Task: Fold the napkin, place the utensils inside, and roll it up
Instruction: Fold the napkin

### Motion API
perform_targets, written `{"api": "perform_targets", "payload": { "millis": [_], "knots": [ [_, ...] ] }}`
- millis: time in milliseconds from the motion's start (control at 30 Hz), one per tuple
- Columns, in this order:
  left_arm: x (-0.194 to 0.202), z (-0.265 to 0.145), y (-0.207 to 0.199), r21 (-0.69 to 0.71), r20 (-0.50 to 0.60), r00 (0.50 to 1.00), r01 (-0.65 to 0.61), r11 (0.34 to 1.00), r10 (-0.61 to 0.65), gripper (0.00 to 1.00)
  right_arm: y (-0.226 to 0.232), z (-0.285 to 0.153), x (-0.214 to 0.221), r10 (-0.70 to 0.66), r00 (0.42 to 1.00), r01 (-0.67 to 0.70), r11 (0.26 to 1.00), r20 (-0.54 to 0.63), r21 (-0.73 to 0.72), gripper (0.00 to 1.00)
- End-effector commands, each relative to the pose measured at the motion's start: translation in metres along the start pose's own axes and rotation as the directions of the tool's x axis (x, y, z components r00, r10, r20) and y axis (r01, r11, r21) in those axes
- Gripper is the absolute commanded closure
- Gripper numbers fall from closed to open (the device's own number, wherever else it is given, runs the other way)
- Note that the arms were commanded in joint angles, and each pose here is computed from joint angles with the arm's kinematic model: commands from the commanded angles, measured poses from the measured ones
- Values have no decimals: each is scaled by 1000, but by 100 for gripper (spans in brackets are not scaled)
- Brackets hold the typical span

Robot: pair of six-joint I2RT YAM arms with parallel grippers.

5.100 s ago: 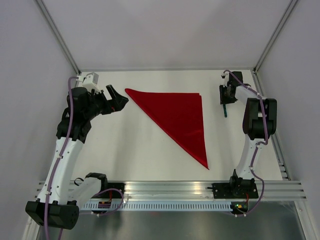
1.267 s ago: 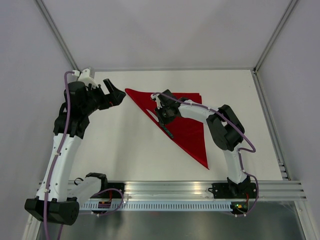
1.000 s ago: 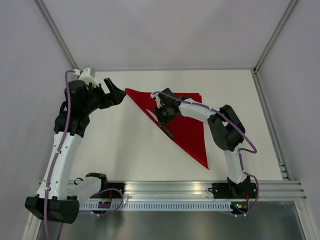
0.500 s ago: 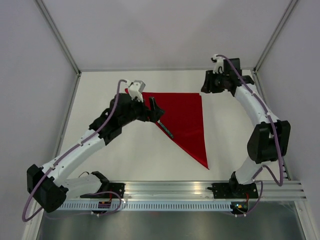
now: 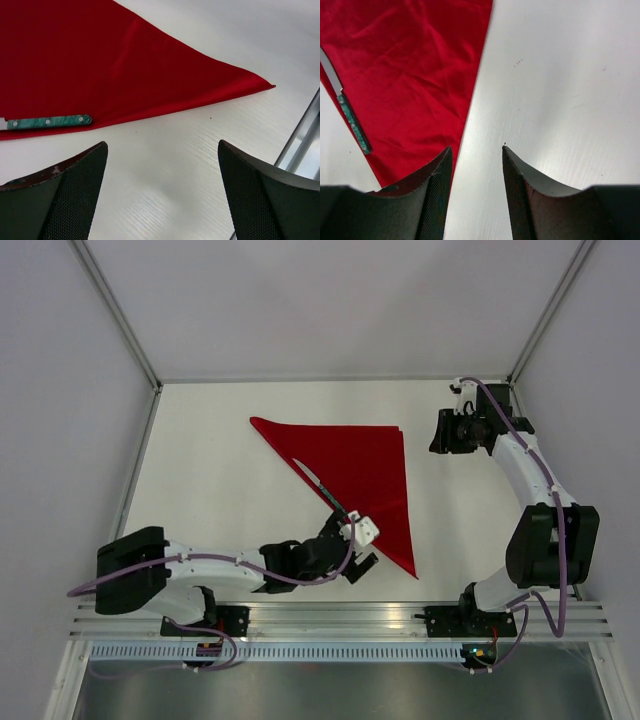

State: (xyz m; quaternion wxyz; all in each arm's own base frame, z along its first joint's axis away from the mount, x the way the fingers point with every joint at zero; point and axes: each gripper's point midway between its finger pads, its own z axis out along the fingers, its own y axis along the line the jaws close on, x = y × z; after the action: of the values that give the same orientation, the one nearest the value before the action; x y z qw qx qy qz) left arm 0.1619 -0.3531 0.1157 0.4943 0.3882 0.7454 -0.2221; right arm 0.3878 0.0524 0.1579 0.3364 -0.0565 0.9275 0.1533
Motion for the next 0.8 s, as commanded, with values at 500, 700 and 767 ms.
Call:
{"api": "perform_targets", "payload": {
  "millis": [500,700,767],
  "knots": [
    [23,64,-92,-80,61,849,-520,850,525,6,-26,2,-2,20,999,-21,999,27,30,50],
    [32,76,-106,-26,62,839,-540,841,541,10,-25,0,-4,21,999,-22,999,37,28,50],
    [38,81,-112,0,57,839,-542,840,541,13,-25,-1,-4,20,999,-21,999,39,28,50]
  ]
}}
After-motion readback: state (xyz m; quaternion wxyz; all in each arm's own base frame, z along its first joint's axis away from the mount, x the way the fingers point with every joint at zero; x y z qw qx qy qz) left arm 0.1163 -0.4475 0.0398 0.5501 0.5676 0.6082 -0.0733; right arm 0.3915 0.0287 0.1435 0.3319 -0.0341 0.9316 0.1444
